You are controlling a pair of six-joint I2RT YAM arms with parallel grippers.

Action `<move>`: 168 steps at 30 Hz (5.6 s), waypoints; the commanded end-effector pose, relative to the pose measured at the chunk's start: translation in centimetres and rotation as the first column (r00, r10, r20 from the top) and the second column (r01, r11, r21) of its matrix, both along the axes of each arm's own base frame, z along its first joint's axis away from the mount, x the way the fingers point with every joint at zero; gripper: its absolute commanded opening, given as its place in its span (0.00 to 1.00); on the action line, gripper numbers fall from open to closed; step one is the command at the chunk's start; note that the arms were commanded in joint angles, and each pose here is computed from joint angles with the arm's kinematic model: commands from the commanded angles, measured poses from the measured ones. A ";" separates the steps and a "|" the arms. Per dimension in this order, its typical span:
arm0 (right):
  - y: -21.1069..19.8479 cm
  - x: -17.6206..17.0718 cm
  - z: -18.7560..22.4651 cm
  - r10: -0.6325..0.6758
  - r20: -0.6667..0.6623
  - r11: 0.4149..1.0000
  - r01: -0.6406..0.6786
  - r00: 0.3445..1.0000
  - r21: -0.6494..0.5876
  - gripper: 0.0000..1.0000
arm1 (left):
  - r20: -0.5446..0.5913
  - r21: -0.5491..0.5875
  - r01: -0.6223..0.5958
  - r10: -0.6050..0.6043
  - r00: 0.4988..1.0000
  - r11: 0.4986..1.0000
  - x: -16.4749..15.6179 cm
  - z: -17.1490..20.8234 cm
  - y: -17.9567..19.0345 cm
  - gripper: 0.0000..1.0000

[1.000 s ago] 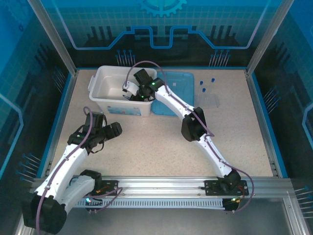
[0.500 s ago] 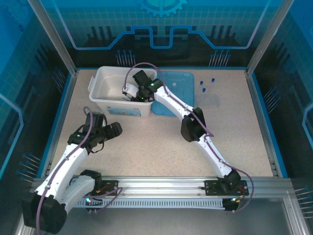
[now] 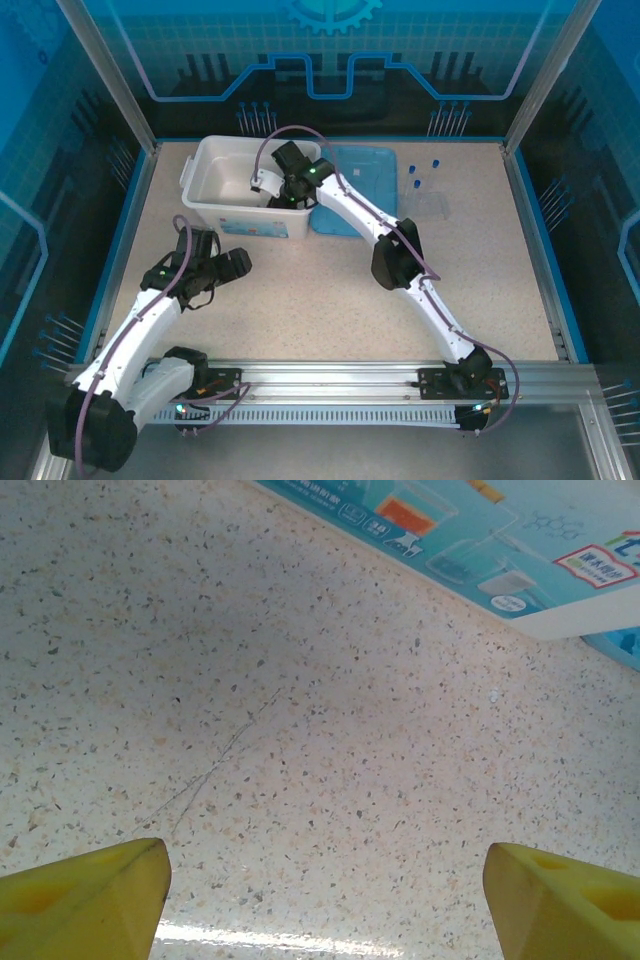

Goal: Organize the chemistry lab equipment

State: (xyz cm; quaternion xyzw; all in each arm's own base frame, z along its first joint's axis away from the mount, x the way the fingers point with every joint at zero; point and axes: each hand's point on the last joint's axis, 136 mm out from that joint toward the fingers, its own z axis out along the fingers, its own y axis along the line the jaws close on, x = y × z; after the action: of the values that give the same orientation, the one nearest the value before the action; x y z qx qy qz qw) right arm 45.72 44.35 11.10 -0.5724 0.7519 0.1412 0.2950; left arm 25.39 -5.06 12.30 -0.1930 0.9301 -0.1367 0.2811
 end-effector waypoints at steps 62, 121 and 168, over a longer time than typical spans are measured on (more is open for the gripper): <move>3.4 -2.0 2.5 0.055 -0.120 0.980 -0.031 0.991 0.197 0.63 | 0.091 0.042 -0.060 0.056 0.994 0.997 1.5 3.0 1.4 0.83; -10.5 -3.5 23.7 -0.550 -0.315 0.451 0.592 0.774 0.667 0.74 | 0.230 0.081 0.038 -0.056 0.972 0.996 0.0 9.2 -1.0 0.83; -17.9 -6.6 -5.6 -0.308 -0.943 -0.195 0.978 -0.126 -0.067 0.69 | 0.302 0.117 -0.111 0.071 0.951 0.987 9.7 8.9 0.8 0.84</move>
State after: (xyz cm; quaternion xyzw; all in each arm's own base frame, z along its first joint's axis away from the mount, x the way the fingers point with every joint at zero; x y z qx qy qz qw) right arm 39.18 25.27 5.77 0.3595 0.8165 0.3979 0.2139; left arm 34.49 -4.57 21.30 -0.1799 0.8821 -0.0847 0.4270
